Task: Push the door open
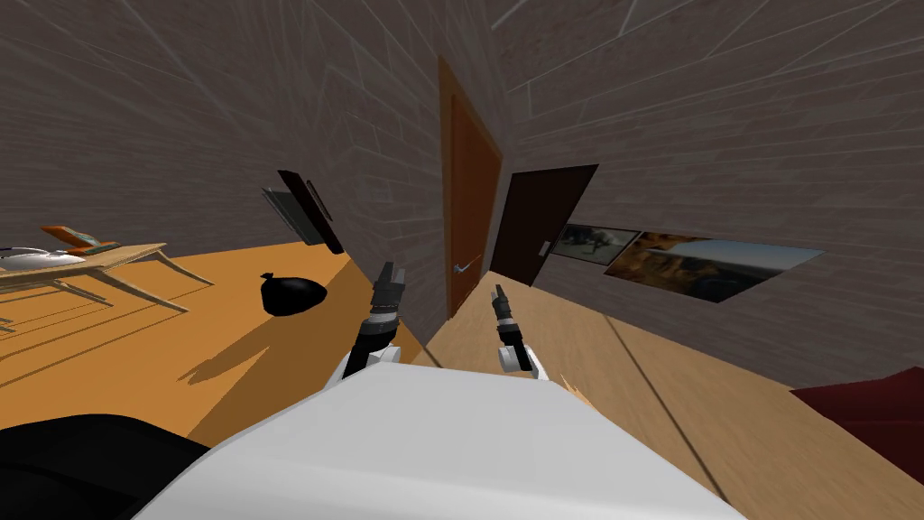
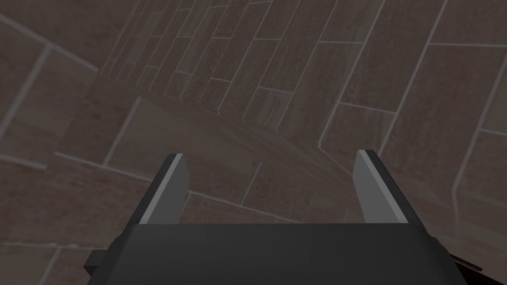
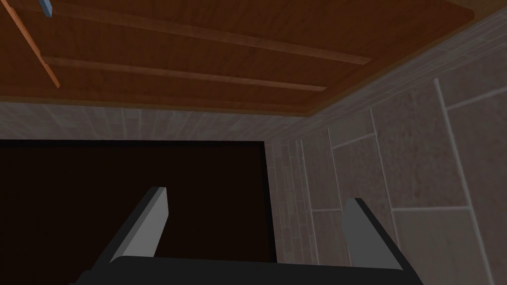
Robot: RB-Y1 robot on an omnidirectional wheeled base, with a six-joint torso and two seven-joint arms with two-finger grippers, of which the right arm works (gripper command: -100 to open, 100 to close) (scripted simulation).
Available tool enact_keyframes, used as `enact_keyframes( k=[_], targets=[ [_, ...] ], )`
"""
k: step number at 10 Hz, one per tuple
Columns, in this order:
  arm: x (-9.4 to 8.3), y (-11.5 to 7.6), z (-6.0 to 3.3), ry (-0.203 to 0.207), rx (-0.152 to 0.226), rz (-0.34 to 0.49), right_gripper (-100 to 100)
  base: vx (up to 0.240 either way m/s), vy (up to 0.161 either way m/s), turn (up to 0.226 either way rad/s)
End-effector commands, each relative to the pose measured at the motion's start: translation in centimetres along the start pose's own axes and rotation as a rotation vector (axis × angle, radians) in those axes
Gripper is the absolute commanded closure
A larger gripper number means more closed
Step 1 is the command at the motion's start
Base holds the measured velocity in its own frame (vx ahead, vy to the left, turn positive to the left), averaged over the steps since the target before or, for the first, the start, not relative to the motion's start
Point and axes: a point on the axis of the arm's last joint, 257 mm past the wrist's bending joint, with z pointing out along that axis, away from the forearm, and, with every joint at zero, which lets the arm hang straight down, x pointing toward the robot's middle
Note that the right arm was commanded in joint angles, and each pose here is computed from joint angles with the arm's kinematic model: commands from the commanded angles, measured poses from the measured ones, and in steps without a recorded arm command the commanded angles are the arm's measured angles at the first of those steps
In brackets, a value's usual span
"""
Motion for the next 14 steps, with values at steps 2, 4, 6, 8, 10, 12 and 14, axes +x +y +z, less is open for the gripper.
enact_keyframes(
  k=[2, 4, 6, 8, 10, 12, 14],
  targets=[
    [1.2, -1.6, -0.13, 0.027, 0.018, 0.014, -100, 0.084, -0.091, 0.069],
    [2.1, -2.7, -0.21, 0.048, 0.033, 0.023, -100, 0.069, -0.098, 0.09],
    [2.9, -3.8, -0.32, 0.069, 0.048, 0.032, -100, 0.076, -0.086, 0.082],
    [3.8, -4.8, -0.46, 0.09, 0.063, 0.041, -100, 0.081, -0.076, 0.092],
    [4.7, -5.8, -0.63, 0.112, 0.078, 0.05, -100, 0.071, -0.08, 0.068],
    [5.5, -6.8, -0.83, 0.133, 0.093, 0.058, -100, 0.078, -0.077, 0.091],
    [6.4, -7.7, -1.05, 0.154, 0.107, 0.067, -100, 0.086, -0.07, 0.073]
  ],
)
